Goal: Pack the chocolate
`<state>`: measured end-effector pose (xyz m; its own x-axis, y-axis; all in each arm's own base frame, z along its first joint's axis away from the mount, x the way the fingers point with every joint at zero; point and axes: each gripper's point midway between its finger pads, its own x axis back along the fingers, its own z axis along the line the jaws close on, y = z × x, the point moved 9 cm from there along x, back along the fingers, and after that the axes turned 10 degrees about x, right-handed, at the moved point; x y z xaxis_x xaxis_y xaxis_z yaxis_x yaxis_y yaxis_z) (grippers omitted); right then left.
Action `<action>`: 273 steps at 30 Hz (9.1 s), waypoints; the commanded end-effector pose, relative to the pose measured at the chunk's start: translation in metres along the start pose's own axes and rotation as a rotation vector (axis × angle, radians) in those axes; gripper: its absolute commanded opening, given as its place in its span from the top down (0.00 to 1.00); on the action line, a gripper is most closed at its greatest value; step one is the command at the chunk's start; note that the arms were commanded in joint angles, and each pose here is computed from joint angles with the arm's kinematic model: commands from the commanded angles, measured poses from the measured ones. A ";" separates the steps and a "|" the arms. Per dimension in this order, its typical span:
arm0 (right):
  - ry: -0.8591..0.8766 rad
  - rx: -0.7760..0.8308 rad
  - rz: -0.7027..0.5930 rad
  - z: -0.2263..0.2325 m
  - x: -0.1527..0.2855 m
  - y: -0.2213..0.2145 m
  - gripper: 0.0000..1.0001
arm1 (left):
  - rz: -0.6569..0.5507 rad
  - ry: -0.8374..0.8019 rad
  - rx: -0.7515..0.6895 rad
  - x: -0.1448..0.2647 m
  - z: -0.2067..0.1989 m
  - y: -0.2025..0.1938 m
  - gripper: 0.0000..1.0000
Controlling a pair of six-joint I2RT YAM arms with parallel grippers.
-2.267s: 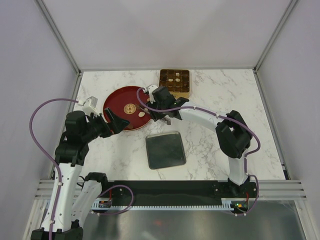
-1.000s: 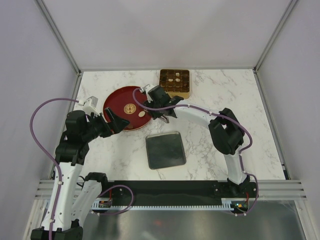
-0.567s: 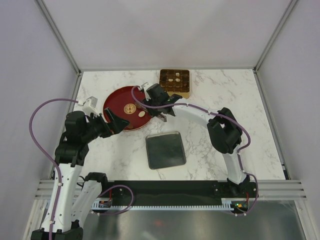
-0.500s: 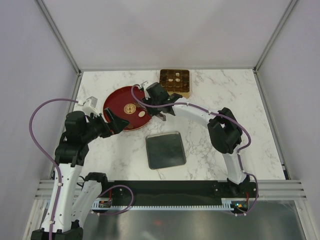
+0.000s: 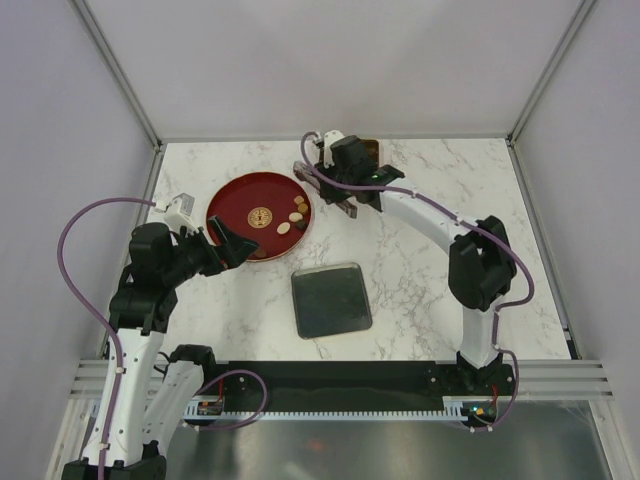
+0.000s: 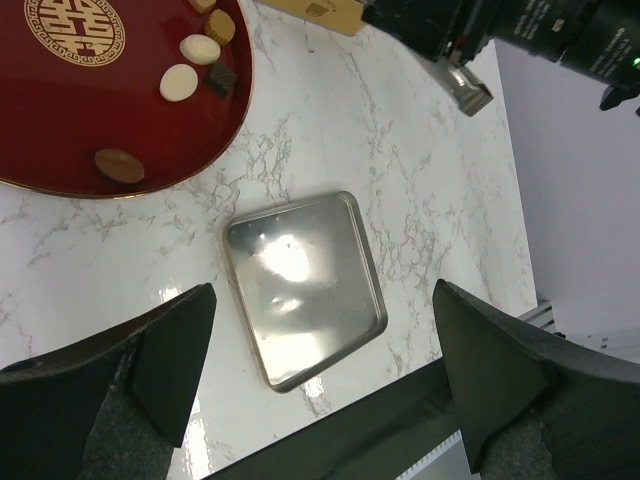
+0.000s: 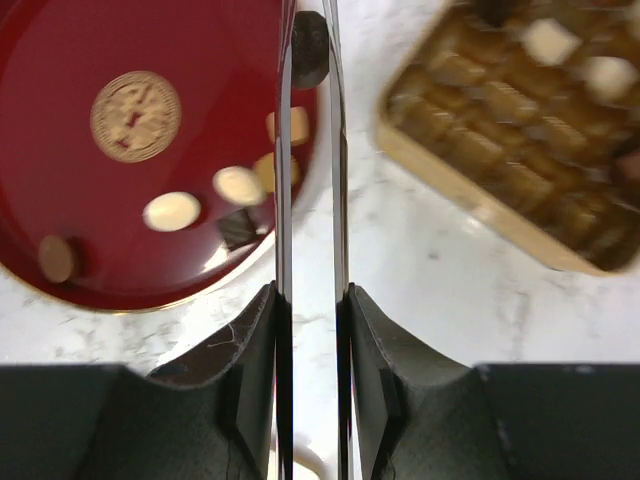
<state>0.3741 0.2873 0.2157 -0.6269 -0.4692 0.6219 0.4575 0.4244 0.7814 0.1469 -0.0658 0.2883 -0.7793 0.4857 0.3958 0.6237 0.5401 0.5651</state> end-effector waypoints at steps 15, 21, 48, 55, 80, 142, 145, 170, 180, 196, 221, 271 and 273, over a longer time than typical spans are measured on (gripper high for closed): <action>-0.328 -0.098 0.030 -0.107 0.027 -0.014 0.62 | -0.019 -0.010 -0.030 0.004 -0.007 0.008 0.02; -0.338 -0.098 0.056 -0.109 0.019 -0.021 0.61 | -0.019 -0.012 -0.031 0.004 -0.007 0.007 0.02; -0.357 -0.070 0.039 -0.114 0.019 -0.008 0.52 | -0.021 -0.013 -0.027 0.005 -0.007 0.007 0.02; -0.276 -0.088 -0.041 -0.100 0.045 0.010 0.53 | -0.029 -0.026 -0.028 0.009 -0.011 0.007 0.02; 0.122 0.096 0.094 0.078 0.038 -0.047 0.49 | -0.039 -0.024 -0.037 0.015 -0.012 0.005 0.02; -0.092 0.024 -0.038 -0.005 0.041 0.014 0.63 | -0.043 -0.020 -0.034 0.017 -0.012 0.004 0.02; -0.160 -0.006 -0.028 -0.034 0.040 0.012 0.63 | -0.043 -0.020 -0.036 0.017 -0.012 0.005 0.02; -0.330 -0.053 0.040 -0.087 -0.017 -0.013 0.61 | -0.032 0.002 -0.036 0.012 -0.010 0.008 0.02; -0.329 -0.043 0.049 -0.087 -0.023 -0.017 0.58 | -0.035 0.003 -0.036 0.011 -0.010 0.008 0.02; -0.317 -0.037 0.021 -0.086 -0.015 -0.009 0.53 | -0.033 -0.008 -0.028 0.013 -0.012 0.007 0.02; 0.200 0.256 -0.010 0.053 0.042 -0.022 0.53 | -0.065 -0.084 -0.035 0.038 -0.028 0.002 0.02; 0.393 0.369 0.185 0.093 -0.012 -0.045 0.56 | -0.086 -0.063 -0.062 0.049 -0.028 -0.002 0.02; 0.373 0.358 0.170 0.090 -0.012 -0.043 0.59 | -0.086 -0.063 -0.062 0.049 -0.028 -0.001 0.02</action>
<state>0.2932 0.3405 0.1496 -0.1925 -0.5544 0.8097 0.2569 0.7679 0.5868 0.1104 -0.0634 0.3151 -0.8079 0.4880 0.3303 0.5774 0.5436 0.6092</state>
